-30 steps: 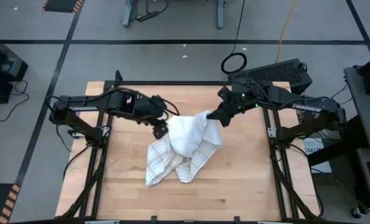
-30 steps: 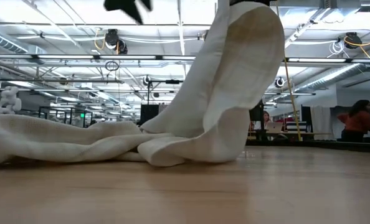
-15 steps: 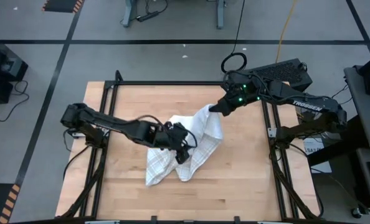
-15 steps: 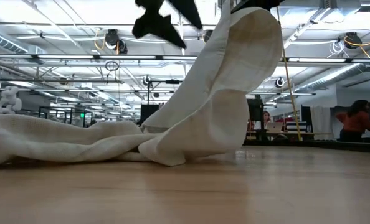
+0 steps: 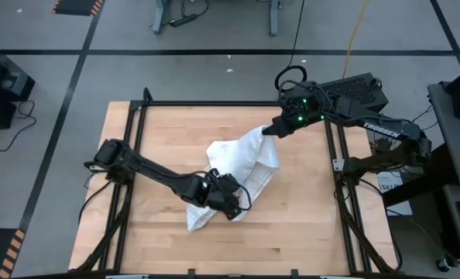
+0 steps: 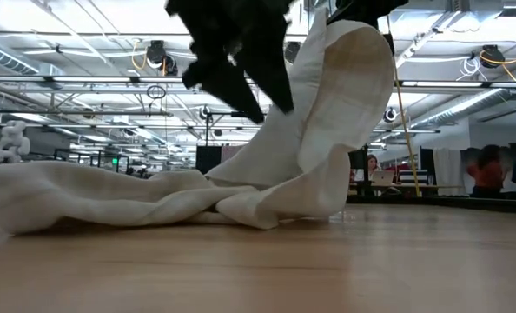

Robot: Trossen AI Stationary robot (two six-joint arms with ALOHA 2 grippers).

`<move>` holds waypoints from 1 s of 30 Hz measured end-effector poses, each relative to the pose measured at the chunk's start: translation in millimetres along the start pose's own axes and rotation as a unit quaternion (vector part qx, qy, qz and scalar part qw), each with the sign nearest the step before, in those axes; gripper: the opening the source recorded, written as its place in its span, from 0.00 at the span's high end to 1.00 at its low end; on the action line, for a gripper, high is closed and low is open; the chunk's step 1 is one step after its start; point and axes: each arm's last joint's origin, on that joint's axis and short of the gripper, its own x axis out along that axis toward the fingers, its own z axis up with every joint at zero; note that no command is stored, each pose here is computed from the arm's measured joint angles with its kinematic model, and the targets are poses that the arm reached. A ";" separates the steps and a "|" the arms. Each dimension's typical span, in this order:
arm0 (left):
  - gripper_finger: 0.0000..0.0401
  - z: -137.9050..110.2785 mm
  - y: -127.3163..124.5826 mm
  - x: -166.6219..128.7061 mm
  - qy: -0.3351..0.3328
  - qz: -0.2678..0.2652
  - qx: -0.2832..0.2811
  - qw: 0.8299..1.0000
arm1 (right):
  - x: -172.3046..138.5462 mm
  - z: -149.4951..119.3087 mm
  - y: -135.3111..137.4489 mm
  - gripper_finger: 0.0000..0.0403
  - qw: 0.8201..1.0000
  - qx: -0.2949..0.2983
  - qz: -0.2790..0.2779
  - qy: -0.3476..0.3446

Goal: Roll towel
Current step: Roll the towel

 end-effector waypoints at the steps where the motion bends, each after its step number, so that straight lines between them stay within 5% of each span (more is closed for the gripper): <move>1: 0.36 0.8 -0.9 5.8 -0.005 -0.002 0.002 1.000 | -0.3 0.6 -0.5 1.00 1.000 -0.001 0.000 -0.001; 7: 0.51 5.8 5.9 28.6 -0.027 0.027 -0.020 0.999 | -2.4 3.1 -2.6 1.00 1.000 -0.005 0.013 0.007; 15: 0.97 25.7 24.2 20.4 -0.050 0.046 -0.011 0.998 | -8.0 0.9 0.4 1.00 0.999 -0.013 0.030 0.015; 26: 0.99 60.8 52.1 -65.7 -0.110 0.009 0.014 0.994 | -27.5 -5.9 7.3 0.99 0.998 -0.040 0.044 -0.002; 30: 0.97 68.2 59.6 -71.0 -0.109 -0.020 0.007 0.994 | -27.0 -2.0 10.7 0.99 0.998 -0.006 0.049 -0.028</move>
